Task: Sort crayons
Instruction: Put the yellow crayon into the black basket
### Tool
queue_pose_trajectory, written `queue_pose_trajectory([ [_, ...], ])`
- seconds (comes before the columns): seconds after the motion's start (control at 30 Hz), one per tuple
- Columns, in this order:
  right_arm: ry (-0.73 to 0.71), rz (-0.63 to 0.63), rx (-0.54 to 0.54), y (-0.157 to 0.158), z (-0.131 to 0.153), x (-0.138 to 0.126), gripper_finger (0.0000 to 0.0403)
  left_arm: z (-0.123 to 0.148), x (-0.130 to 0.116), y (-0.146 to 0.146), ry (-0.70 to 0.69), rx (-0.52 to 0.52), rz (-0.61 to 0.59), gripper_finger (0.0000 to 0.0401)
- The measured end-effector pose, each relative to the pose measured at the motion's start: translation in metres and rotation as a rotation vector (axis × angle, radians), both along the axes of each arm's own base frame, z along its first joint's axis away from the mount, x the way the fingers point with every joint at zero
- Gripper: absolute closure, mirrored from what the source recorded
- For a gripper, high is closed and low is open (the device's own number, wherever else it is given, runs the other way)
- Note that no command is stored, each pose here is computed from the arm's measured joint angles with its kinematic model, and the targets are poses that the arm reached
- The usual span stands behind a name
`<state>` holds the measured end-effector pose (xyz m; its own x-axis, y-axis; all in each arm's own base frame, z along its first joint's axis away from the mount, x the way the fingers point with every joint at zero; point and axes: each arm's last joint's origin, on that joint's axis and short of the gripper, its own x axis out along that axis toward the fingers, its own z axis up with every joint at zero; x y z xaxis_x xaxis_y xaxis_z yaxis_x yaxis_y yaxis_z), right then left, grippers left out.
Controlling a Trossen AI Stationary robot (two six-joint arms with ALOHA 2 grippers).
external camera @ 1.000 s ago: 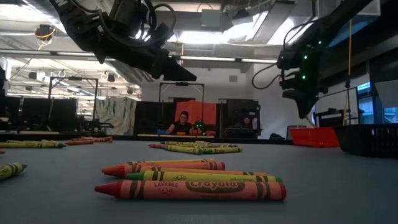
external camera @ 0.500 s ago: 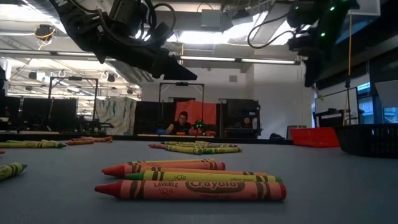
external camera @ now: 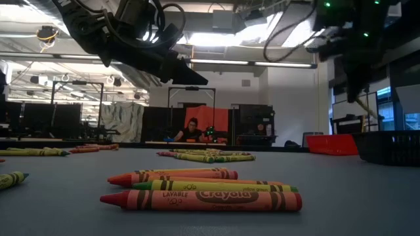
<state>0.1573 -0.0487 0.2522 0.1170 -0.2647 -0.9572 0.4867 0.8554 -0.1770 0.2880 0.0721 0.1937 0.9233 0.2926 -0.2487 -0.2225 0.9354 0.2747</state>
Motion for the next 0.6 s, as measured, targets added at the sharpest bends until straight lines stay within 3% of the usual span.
queue_pose_trajectory([
  [0.33, 0.120, 0.029, 0.034, 0.026, -0.036, -0.010, 0.0371, 0.008, 0.001, 0.001, -0.065, 0.070, -0.011, 0.0273],
  [0.5, 0.105, 0.080, 0.060, 0.036, -0.046, -0.009, 0.0371, 0.008, 0.001, 0.001, -0.068, 0.071, -0.011, 0.0273],
  [0.6, 0.116, 0.094, 0.000, 0.038, -0.043, -0.009, 0.0371, 0.008, 0.001, 0.001, -0.067, 0.074, -0.011, 0.0273],
])
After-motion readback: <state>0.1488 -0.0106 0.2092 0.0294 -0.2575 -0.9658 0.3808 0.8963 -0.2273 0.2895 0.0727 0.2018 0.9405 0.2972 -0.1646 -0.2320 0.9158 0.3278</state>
